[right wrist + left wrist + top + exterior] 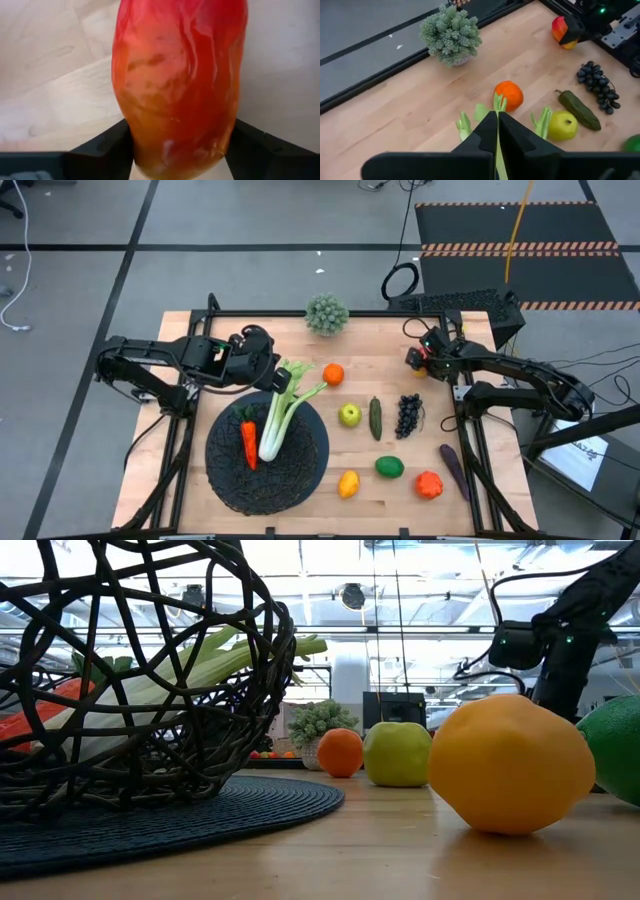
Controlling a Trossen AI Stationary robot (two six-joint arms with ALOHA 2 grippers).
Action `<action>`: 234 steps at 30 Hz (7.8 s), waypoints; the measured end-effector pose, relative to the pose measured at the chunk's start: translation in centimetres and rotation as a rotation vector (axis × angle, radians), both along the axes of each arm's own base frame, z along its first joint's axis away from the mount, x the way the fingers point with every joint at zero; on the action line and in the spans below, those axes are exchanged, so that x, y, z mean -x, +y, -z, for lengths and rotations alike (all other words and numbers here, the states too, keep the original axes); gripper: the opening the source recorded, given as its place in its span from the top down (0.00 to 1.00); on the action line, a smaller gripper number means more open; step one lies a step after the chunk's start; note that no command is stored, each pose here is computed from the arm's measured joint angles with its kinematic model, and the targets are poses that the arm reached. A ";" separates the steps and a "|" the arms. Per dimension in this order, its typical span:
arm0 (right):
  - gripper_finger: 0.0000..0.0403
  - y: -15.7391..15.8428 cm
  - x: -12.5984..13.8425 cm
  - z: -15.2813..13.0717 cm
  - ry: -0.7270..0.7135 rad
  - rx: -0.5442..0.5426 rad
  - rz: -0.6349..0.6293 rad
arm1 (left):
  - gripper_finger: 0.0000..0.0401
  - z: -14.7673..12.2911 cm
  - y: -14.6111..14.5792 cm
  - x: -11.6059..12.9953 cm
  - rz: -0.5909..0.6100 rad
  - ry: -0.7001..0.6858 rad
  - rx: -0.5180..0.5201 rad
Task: Build produce basket
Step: Put the orange mango into the black wire basket, then put the purple eggplant into the black wire basket
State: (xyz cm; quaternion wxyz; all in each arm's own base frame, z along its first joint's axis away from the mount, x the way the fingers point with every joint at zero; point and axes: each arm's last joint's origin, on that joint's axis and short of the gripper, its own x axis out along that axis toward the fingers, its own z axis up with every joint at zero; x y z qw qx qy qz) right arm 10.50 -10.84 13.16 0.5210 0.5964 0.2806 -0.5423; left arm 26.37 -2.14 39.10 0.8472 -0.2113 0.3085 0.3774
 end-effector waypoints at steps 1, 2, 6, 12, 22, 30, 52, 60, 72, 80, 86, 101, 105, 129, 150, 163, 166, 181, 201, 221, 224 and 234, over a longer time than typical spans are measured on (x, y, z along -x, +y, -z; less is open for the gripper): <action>0.42 0.0 0.0 0.0 -0.001 0.007 -0.015 | 0.95 0.0 0.0 0.0 -0.004 -0.003 0.004; 0.42 -0.1 -0.1 0.0 -0.004 0.014 -0.028 | 0.96 0.0 0.0 0.0 -0.010 -0.007 0.008; 0.38 0.0 -0.1 -0.3 -0.027 0.043 -0.098 | 0.99 0.0 0.0 0.0 -0.020 -0.015 0.015; 0.35 -0.2 -1.1 -1.5 -0.245 0.101 -0.295 | 0.96 0.0 0.0 0.0 -0.009 -0.005 0.006; 0.40 0.2 -3.6 -6.3 -0.818 0.198 -0.478 | 0.99 0.0 0.0 -0.1 -0.010 -0.019 0.014; 0.39 3.2 -5.6 -10.0 -1.104 0.262 -0.508 | 0.93 -0.5 -0.9 -0.5 0.037 -0.099 0.081; 0.38 12.2 -11.1 -20.1 -1.217 0.626 -0.761 | 0.99 0.1 -7.3 2.7 0.192 0.000 0.071; 0.38 12.7 -12.0 -21.7 -1.143 0.907 -0.936 | 0.96 0.3 -7.5 3.6 0.193 0.047 0.064; 0.38 12.7 -11.9 -22.1 -0.960 1.338 -1.138 | 0.95 0.3 -7.5 3.6 0.198 0.052 0.076; 0.38 12.7 -11.9 -22.1 -0.805 1.578 -1.255 | 0.94 0.3 -7.6 3.6 0.197 0.048 0.079; 0.38 12.7 -11.9 -22.1 -0.747 1.658 -1.293 | 0.94 0.3 -7.6 3.6 0.197 0.048 0.080; 0.38 12.7 -11.9 -22.1 -0.843 1.519 -1.224 | 0.94 0.3 -7.6 3.6 0.198 0.048 0.081; 0.38 12.7 -11.9 -22.1 -0.898 1.435 -1.182 | 0.94 0.2 -7.6 3.5 0.198 0.044 0.083; 0.38 12.6 -11.9 -22.0 -1.183 0.876 -0.855 | 0.94 0.2 -7.6 3.5 0.196 0.035 0.087; 0.38 12.4 -12.3 -21.7 -1.169 0.811 -0.745 | 0.94 0.3 -7.7 3.5 0.194 0.040 0.110; 0.38 13.5 -17.1 -17.9 -1.210 0.604 -0.930 | 0.94 0.4 -7.6 3.7 0.088 -0.003 0.184; 0.38 14.1 -18.4 -16.6 -1.221 0.566 -0.991 | 0.94 0.4 -7.6 3.7 0.070 -0.014 0.201; 0.38 17.8 -22.4 -9.9 -1.066 0.699 -1.127 | 0.94 -0.1 -7.8 2.5 0.015 -0.141 0.396; 0.38 20.7 -26.0 -5.5 -1.023 0.752 -1.229 | 0.94 1.4 -9.2 -1.0 0.001 -0.208 0.441; 0.19 20.0 -26.4 -5.1 -0.869 0.726 -1.299 | 0.94 0.9 -8.5 1.3 0.148 -0.031 0.432; 0.19 19.8 -26.3 -5.7 -0.901 0.713 -1.302 | 0.94 0.5 -7.9 2.5 0.161 0.015 0.405; 0.19 16.8 -24.2 -10.7 -0.874 0.716 -1.249 | 0.94 -0.3 -6.1 5.9 0.215 0.153 0.218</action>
